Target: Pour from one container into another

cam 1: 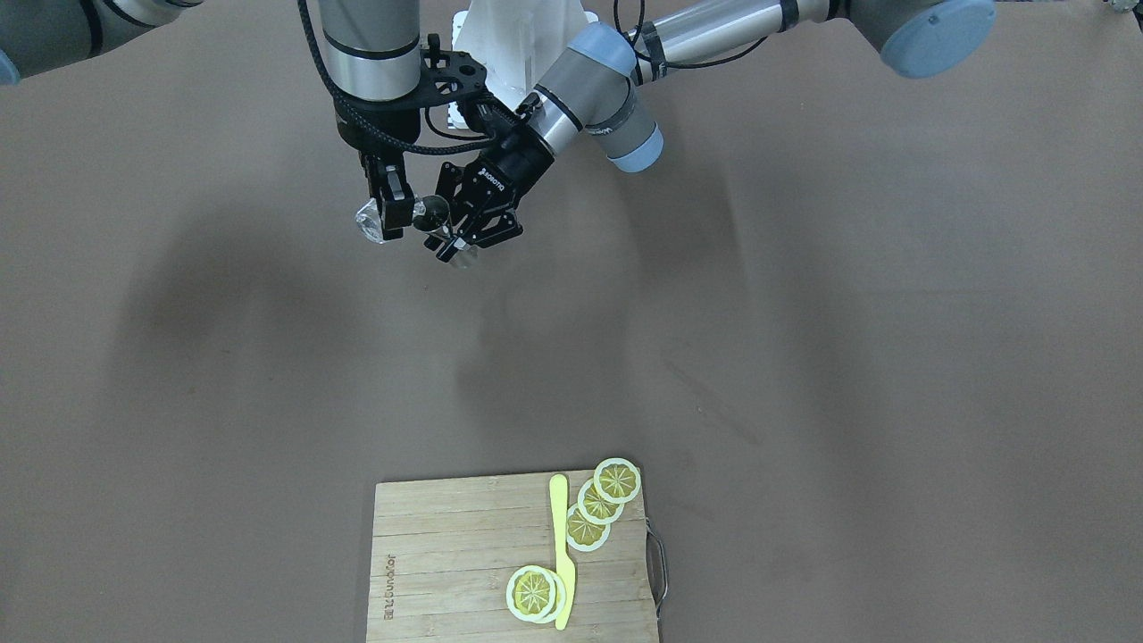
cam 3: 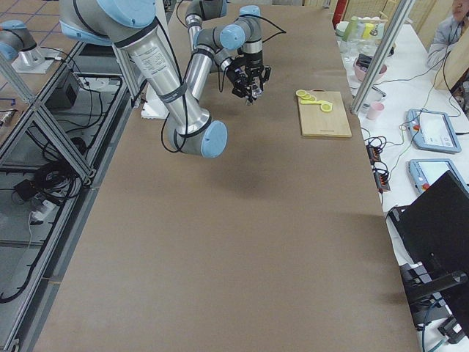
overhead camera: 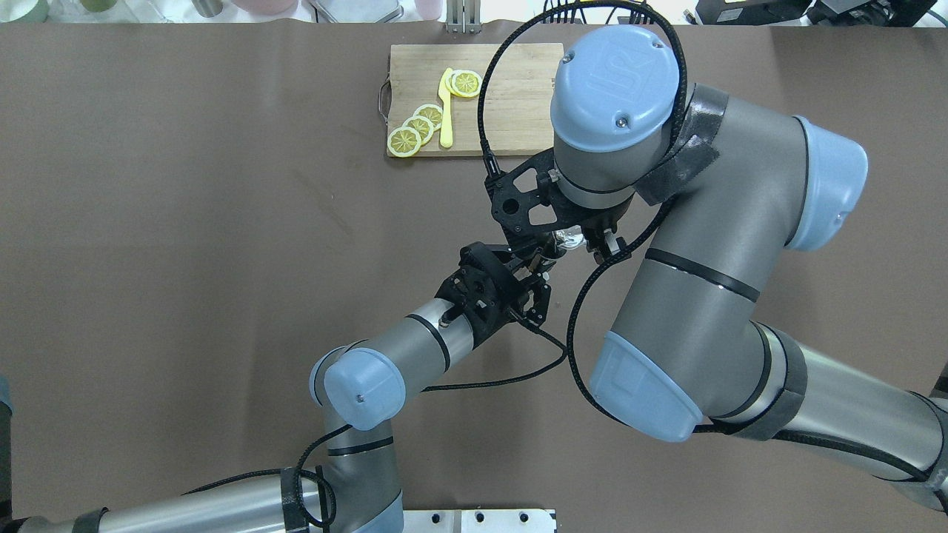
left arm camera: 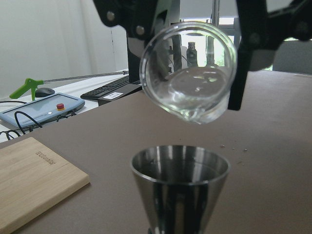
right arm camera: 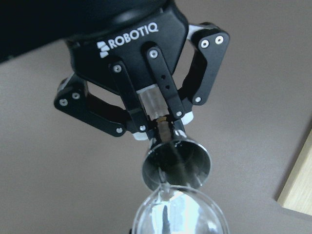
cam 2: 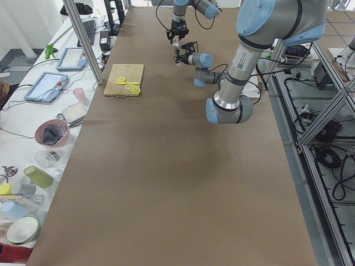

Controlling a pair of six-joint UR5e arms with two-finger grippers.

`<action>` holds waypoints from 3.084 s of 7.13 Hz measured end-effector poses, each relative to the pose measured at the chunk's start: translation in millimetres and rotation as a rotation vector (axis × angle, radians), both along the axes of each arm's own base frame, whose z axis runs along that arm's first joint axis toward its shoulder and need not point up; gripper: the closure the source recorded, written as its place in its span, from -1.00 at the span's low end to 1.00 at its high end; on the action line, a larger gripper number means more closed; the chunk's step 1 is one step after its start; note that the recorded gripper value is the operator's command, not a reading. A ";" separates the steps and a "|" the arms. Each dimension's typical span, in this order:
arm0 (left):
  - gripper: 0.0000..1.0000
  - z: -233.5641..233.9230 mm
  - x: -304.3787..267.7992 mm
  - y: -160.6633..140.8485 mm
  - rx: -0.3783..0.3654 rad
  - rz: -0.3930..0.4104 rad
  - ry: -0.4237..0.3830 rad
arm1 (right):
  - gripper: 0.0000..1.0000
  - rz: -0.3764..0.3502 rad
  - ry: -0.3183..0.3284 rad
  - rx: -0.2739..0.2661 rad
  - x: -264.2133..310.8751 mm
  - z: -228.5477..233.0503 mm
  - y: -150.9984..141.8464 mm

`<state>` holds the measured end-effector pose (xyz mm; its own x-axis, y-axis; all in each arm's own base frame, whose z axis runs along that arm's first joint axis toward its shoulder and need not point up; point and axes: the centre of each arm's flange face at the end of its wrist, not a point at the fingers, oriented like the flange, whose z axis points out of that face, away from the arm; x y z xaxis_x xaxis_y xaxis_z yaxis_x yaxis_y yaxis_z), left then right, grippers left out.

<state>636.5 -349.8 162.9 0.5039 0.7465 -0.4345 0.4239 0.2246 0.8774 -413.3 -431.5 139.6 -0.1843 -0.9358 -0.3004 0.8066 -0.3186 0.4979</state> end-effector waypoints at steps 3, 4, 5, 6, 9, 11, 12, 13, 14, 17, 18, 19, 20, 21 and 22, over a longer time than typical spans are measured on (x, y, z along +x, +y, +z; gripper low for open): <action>1.00 0.3 -0.5 0.2 0.001 0.000 0.004 | 1.00 0.001 0.013 0.006 -0.3 -1.3 -0.9; 1.00 0.5 -0.8 0.2 0.001 0.000 0.005 | 1.00 0.002 0.015 0.007 -0.3 -1.3 -1.3; 1.00 0.7 -1.2 0.1 0.002 0.000 0.007 | 1.00 0.003 0.018 0.008 -0.3 -1.5 -1.6; 1.00 1.0 -1.4 0.2 0.002 0.000 0.009 | 1.00 0.003 0.019 0.009 -1.0 -2.3 -1.8; 1.00 1.2 -1.9 -0.1 0.003 -0.001 0.010 | 1.00 0.000 0.018 0.011 -4.3 -6.2 -1.7; 1.00 1.2 -1.9 -0.1 0.003 -0.001 0.010 | 1.00 -0.002 0.017 0.012 -6.7 -9.0 -1.3; 1.00 1.2 -1.9 0.0 0.003 -0.001 0.011 | 1.00 -0.003 0.015 0.014 -7.4 -10.8 -1.1; 1.00 1.2 -2.0 -0.1 0.003 -0.001 0.011 | 1.00 -0.004 0.014 0.015 -7.9 -12.2 -0.7; 1.00 1.2 -2.0 -0.2 0.003 -0.001 0.011 | 1.00 -0.005 0.013 0.016 -8.1 -12.6 -0.4; 1.00 1.2 -1.7 0.4 0.003 0.000 0.011 | 1.00 -0.005 0.007 0.020 -6.8 -15.0 0.9; 1.00 1.2 -1.6 0.5 0.003 0.000 0.011 | 1.00 -0.004 0.003 0.021 -5.5 -15.7 0.9; 1.00 1.2 -1.7 0.4 0.003 0.000 0.011 | 1.00 -0.003 -0.001 0.021 -3.6 -16.5 0.7; 1.00 1.2 -1.9 0.0 0.003 -0.001 0.011 | 1.00 -0.003 -0.008 0.019 -1.3 -17.6 0.5; 1.00 1.2 -1.9 -0.1 0.004 -0.001 0.010 | 1.00 -0.002 -0.018 0.013 1.7 -18.8 -0.7; 1.00 1.2 -1.9 -0.1 0.004 -0.001 0.010 | 1.00 0.000 -0.033 0.001 7.7 -20.1 -4.2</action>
